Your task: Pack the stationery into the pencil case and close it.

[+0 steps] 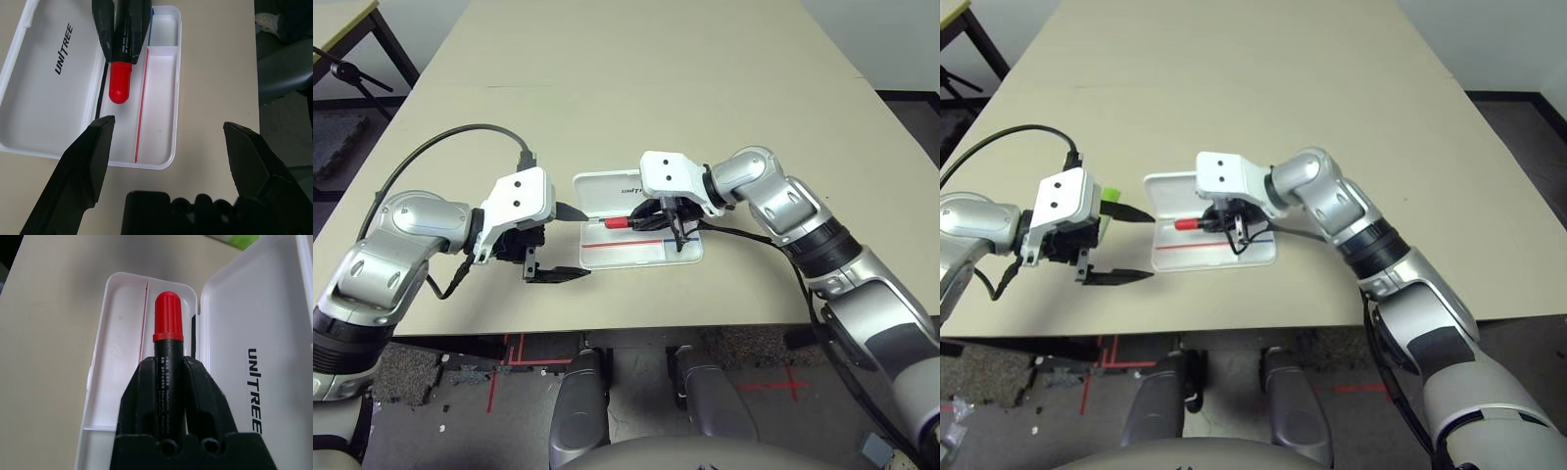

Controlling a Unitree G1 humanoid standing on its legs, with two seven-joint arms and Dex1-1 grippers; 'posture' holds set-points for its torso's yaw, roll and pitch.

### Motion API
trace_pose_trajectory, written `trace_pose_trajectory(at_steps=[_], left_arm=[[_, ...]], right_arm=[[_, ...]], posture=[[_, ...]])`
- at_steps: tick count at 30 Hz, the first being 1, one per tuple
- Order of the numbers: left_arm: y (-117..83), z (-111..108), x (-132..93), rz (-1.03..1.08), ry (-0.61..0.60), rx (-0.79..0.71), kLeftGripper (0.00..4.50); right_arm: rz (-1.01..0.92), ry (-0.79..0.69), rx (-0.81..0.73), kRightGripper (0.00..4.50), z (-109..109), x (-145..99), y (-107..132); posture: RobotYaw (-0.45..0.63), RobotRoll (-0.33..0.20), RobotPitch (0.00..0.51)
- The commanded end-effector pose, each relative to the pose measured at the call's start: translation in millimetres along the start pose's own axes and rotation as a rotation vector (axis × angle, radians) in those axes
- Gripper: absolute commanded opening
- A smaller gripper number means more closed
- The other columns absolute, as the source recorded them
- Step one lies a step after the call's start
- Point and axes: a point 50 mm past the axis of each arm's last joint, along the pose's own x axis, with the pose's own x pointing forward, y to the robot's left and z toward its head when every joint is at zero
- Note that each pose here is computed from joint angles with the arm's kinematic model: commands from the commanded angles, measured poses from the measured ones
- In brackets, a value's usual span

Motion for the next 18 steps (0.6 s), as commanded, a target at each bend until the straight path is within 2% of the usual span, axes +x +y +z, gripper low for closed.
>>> trace_pose_trajectory(at_steps=[1, 7, 15, 18], left_arm=[[-2, -3, 1, -0.001, 0.025, -0.011, 4.50], [-1, -4, 0, 0.033, 0.020, -0.036, 4.50], [0, -11, -5, 0.115, 0.063, -0.081, 4.50], [2, -15, -9, 0.168, 0.086, -0.122, 4.50]], right_arm=[[-0.001, -0.026, -0.001, 2.29, -3, -1, 2], [0.039, -0.121, 0.035, 4.46, 0, -17, 5], [0.108, -0.215, 0.195, 4.46, -3, -60, 20], [0.109, -0.237, 0.288, 4.46, -14, -81, 30]], posture=[[-0.01, 0.000, 0.146], [-0.01, 0.000, 0.146], [-0.01, 0.000, 0.149], [-0.01, 0.000, 0.154]])
